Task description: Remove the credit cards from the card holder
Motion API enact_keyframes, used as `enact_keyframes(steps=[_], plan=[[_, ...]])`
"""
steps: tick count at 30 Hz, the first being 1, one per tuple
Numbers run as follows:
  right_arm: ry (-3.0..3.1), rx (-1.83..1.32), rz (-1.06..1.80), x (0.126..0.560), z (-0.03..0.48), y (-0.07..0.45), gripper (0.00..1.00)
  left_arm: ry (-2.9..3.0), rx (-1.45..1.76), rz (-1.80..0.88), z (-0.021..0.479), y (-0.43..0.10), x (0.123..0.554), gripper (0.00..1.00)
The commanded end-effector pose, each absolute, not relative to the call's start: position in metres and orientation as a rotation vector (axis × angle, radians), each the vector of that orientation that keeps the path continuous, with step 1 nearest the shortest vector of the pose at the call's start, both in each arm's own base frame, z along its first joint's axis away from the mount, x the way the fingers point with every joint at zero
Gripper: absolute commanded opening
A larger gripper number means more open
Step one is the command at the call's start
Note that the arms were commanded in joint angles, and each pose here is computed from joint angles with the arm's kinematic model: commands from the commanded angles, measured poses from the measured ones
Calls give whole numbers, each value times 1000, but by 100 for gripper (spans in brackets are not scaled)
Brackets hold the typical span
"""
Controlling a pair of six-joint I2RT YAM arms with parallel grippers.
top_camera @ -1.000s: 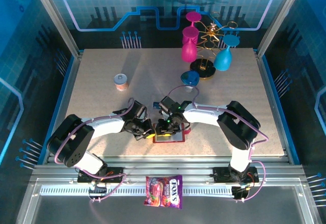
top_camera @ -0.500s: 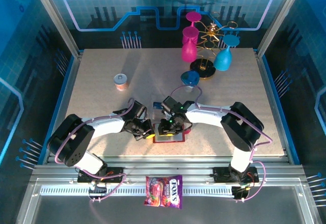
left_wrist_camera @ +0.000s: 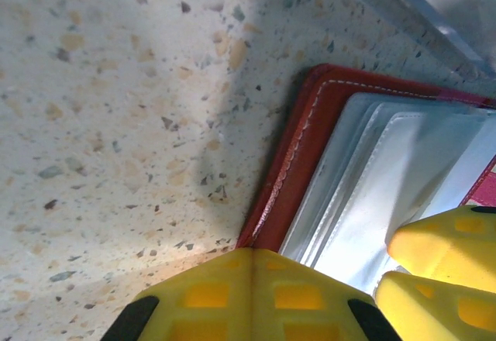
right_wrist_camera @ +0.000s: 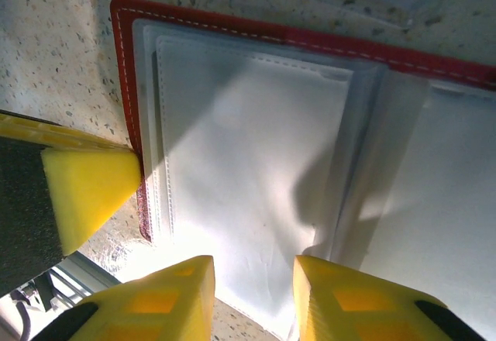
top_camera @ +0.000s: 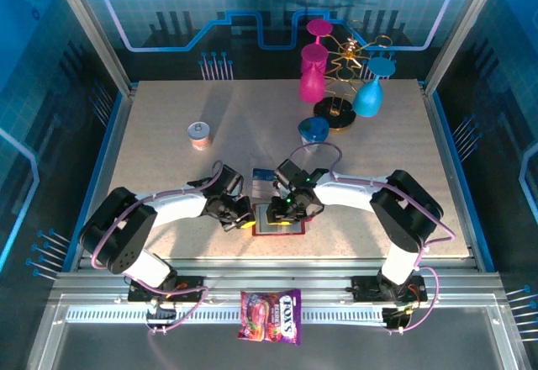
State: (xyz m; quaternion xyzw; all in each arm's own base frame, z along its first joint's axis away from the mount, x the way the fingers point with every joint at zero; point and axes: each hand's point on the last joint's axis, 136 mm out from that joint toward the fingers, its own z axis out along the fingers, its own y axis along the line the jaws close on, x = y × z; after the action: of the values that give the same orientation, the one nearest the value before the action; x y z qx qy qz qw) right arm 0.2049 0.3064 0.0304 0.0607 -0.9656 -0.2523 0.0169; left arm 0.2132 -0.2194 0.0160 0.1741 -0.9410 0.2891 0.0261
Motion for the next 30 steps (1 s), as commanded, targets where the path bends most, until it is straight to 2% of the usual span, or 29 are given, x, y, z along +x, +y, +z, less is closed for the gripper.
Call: enact_keyframes(steps=[1, 18, 30], plan=[[-3004, 166, -825, 207, 36, 303, 33, -2921, 518, 831, 12, -217, 211, 5], [-2969, 109, -954, 210, 33, 300, 30, -2939, 556, 980, 50, -228, 226, 10], [-2926, 55, -1012, 206, 23, 292, 29, -2892, 554, 1034, 50, -246, 227, 29]])
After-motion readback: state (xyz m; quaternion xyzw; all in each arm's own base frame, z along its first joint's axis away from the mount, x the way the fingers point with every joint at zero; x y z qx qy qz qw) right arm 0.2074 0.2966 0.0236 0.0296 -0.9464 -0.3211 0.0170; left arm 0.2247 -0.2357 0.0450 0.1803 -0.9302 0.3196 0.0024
